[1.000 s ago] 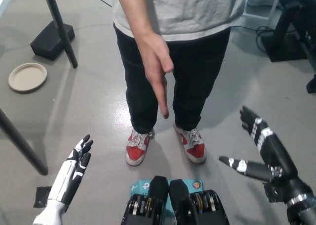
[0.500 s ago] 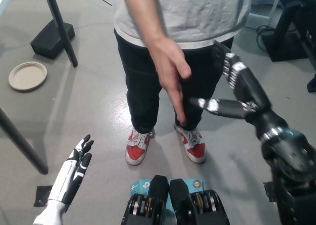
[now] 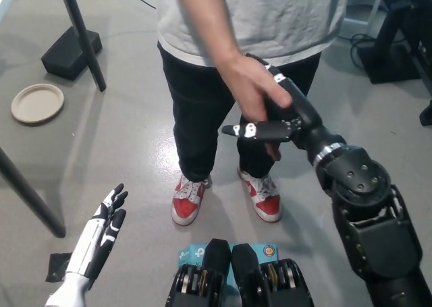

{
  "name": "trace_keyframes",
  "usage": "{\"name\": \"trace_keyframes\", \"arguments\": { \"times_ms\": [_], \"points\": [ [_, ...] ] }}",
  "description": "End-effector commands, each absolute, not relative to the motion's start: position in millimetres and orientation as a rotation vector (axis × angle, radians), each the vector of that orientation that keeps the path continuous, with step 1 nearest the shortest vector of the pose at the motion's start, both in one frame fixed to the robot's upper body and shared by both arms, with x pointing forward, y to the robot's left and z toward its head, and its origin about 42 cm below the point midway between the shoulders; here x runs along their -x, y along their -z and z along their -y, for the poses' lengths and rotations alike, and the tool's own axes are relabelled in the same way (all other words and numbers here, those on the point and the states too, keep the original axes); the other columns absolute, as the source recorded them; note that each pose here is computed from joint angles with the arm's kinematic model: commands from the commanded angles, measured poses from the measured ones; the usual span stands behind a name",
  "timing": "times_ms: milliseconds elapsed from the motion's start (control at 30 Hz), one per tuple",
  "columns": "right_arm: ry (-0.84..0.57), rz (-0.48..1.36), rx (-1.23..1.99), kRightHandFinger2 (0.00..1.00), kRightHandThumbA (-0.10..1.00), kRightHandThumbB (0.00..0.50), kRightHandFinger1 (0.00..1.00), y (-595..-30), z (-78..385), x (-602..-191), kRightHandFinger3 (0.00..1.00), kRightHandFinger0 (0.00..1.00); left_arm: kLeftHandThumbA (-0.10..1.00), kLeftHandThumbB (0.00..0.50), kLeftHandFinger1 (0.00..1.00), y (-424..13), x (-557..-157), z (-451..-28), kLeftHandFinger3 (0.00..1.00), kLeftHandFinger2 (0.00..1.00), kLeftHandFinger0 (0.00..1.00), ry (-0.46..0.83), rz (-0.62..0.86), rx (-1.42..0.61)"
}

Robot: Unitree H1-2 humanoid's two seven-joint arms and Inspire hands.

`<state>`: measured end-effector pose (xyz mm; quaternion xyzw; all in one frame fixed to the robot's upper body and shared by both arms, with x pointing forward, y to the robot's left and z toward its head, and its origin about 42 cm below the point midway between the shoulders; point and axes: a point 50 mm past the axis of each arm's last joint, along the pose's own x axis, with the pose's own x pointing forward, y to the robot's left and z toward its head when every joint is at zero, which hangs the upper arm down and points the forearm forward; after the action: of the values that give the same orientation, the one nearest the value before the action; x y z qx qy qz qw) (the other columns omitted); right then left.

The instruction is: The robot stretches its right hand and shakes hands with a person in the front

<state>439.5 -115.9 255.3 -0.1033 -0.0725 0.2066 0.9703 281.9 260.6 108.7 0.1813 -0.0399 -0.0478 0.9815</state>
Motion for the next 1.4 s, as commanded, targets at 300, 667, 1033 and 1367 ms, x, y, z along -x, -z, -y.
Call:
{"name": "trace_keyframes", "arguments": {
  "times_ms": [300,667,1033,1367],
  "points": [
    [-0.436,0.161,0.217,1.0,0.7,0.395,1.0,-276.1,77.1,-459.9,1.0,1.0,1.0,0.086,1.0,-122.8,-286.4,-257.3,1.0,1.0,1.0,0.103,0.143,-0.356],
    [-0.244,0.217,0.223,1.0,-0.03,0.207,1.0,-273.4,85.9,-462.1,1.0,1.0,1.0,0.093,1.0,-123.9,-288.0,-258.6,1.0,1.0,1.0,0.104,0.146,-0.364],
    [-0.229,0.521,0.218,1.0,0.11,0.259,1.0,-346.2,112.2,-388.0,1.0,1.0,1.0,0.081,1.0,-122.7,-287.5,-259.7,1.0,1.0,1.0,0.106,0.148,-0.349],
    [-0.31,0.959,0.129,1.0,0.2,0.257,1.0,-428.1,128.0,-269.6,1.0,1.0,1.0,0.081,1.0,-123.3,-287.4,-260.2,1.0,1.0,1.0,0.106,0.146,-0.349]
  ]
}}
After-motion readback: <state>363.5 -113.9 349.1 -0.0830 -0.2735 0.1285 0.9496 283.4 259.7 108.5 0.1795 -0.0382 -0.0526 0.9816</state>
